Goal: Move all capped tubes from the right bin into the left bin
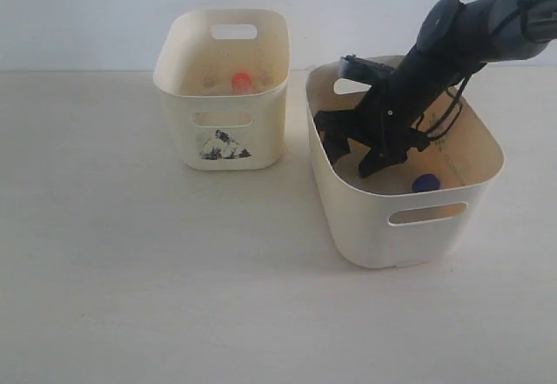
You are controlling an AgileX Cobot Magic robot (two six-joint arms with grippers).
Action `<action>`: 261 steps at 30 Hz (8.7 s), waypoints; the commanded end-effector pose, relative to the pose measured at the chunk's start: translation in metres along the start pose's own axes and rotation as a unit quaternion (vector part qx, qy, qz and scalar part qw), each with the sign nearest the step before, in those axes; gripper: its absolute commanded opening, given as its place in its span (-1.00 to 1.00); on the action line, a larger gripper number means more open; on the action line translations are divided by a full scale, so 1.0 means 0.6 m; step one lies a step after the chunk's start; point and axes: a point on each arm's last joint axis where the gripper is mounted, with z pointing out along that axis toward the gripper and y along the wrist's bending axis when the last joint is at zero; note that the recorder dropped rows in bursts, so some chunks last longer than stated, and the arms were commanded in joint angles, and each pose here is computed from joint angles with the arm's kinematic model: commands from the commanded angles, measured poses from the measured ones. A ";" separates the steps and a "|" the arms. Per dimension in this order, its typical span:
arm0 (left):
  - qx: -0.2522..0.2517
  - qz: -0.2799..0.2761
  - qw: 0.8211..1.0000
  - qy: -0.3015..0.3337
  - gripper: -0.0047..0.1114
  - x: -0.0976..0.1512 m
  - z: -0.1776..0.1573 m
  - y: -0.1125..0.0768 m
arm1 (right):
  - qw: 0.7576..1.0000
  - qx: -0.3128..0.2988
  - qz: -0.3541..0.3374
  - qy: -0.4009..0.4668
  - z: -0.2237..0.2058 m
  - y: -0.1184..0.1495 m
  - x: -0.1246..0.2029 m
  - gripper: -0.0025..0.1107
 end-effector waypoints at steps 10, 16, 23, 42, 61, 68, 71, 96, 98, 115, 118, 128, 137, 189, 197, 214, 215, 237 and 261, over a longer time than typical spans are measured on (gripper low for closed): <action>-0.001 -0.003 1.000 -0.006 -0.84 -0.003 -0.001 0.000 | 0.997 0.071 0.006 0.019 0.039 -0.011 0.010 -0.76; -0.001 -0.003 1.000 -0.006 -0.84 -0.003 -0.001 0.000 | 0.997 0.069 0.005 0.029 0.036 -0.009 0.013 -0.77; -0.001 -0.003 1.000 -0.006 -0.84 -0.003 -0.001 0.000 | 0.997 0.058 -0.019 0.046 -0.033 0.026 -0.006 -0.78; -0.001 -0.003 1.000 -0.006 -0.84 -0.003 -0.001 0.000 | 0.937 -0.096 -0.146 -0.304 -0.368 0.209 -0.029 -0.96; -0.001 -0.003 1.000 -0.006 -0.84 -0.003 -0.001 0.000 | 0.918 -0.098 -0.183 -0.338 -0.238 0.245 -0.074 -0.91; -0.001 -0.003 1.000 -0.006 -0.84 -0.003 -0.001 0.000 | 0.906 -0.026 -0.272 -0.324 -0.359 0.230 -0.029 -0.91; -0.001 -0.003 1.000 -0.006 -0.84 -0.003 -0.001 0.000 | 0.923 0.013 -0.271 -0.272 -0.397 0.216 0.005 -0.91; -0.001 -0.003 1.000 -0.006 -0.84 -0.003 -0.001 0.000 | 0.932 0.328 -0.135 -0.075 -0.250 0.183 0.018 -0.91; -0.001 -0.003 1.000 -0.006 -0.84 -0.003 -0.001 0.000 | 0.933 0.331 -0.126 -0.061 -0.225 0.176 0.013 -0.91; -0.001 -0.003 1.000 -0.006 -0.84 -0.003 -0.001 0.000 | 0.930 0.352 -0.106 0.000 -0.125 0.142 0.003 -0.91; -0.001 -0.003 1.000 -0.006 -0.84 -0.003 -0.001 0.000 | 0.929 0.353 -0.107 0.005 -0.117 0.139 0.002 -0.91; -0.001 -0.003 1.000 -0.006 -0.84 -0.003 -0.001 0.000 | 0.949 0.310 -0.051 0.016 -0.127 0.105 -0.004 -0.91; -0.001 -0.003 1.000 -0.006 -0.84 -0.003 -0.001 0.000 | 0.946 0.319 -0.034 0.051 -0.101 0.089 0.021 -0.91; -0.001 -0.003 1.000 -0.006 -0.84 -0.003 -0.001 0.000 | 0.939 0.322 -0.074 0.097 -0.044 0.061 0.040 0.01; -0.001 -0.003 1.000 -0.006 -0.84 -0.003 -0.001 0.000 | 0.930 0.350 -0.064 0.088 -0.047 0.054 0.038 0.59; -0.001 -0.003 1.000 -0.006 -0.84 -0.003 -0.001 0.000 | 0.930 0.339 -0.051 0.136 0.068 0.013 0.053 -0.01; -0.001 -0.003 1.000 -0.006 -0.84 -0.003 -0.001 0.000 | 0.931 0.335 -0.048 0.135 0.069 0.014 0.053 -0.19; -0.001 -0.003 1.000 -0.006 -0.84 -0.003 -0.001 0.000 | 0.947 0.312 -0.046 0.059 -0.073 0.076 0.036 -0.96; -0.001 -0.003 1.000 -0.006 -0.84 -0.003 -0.001 0.000 | 0.898 -0.129 -0.179 -0.380 -0.227 0.263 -0.041 -0.87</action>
